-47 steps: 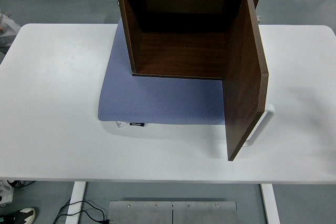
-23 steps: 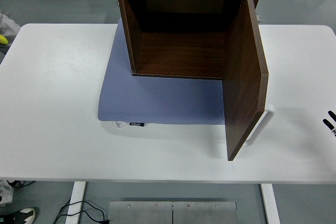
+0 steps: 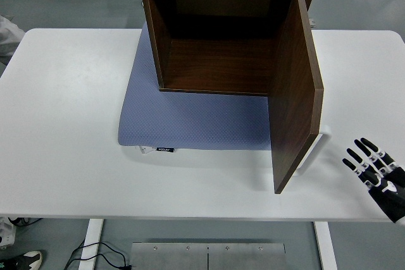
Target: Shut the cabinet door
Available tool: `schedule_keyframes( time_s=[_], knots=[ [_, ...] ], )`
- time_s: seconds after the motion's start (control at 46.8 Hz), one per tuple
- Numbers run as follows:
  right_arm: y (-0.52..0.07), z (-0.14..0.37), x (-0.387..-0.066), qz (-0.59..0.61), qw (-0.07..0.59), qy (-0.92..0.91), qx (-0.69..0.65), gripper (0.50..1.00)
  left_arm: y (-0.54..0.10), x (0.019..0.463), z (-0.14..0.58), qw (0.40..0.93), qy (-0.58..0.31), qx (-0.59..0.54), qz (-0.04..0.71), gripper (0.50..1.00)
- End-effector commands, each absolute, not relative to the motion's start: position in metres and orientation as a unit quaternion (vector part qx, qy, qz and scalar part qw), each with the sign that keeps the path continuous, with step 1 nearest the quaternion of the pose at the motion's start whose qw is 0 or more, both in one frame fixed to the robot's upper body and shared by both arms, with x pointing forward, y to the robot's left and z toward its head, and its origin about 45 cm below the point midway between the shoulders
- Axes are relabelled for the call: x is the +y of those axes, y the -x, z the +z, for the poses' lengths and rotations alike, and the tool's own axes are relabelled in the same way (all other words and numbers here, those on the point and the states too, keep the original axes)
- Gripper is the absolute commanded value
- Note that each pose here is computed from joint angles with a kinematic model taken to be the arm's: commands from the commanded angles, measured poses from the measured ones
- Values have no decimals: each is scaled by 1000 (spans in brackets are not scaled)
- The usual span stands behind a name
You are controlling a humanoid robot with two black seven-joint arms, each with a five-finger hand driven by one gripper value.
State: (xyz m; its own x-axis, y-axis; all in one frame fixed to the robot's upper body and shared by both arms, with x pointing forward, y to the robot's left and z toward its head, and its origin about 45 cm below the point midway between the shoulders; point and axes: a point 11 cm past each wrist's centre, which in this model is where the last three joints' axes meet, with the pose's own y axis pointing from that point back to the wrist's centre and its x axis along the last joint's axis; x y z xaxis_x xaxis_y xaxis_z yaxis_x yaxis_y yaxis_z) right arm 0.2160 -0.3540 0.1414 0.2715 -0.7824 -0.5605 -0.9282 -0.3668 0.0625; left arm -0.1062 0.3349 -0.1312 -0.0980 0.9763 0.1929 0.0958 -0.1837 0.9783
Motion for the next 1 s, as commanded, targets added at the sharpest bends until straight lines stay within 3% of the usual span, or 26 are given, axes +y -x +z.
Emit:
schedule_keyframes(
  time_s=[0.0,0.363,0.726,0.983],
  knots=[
    [-221,141,-342,261,145,791,534,1000,106,335,-131,401,-539,497,549,1000],
    [-251,155,-303,246,195,806,502,1000,106,335,-131,401,-539,497,549,1000],
    [-263,162,-284,240,202,821,478,1000,106,335,-131,401,-539,497,549,1000],
    [-272,164,-250,247,208,836,443,1000,106,335,-131,401,-539,497,549,1000]
  ],
)
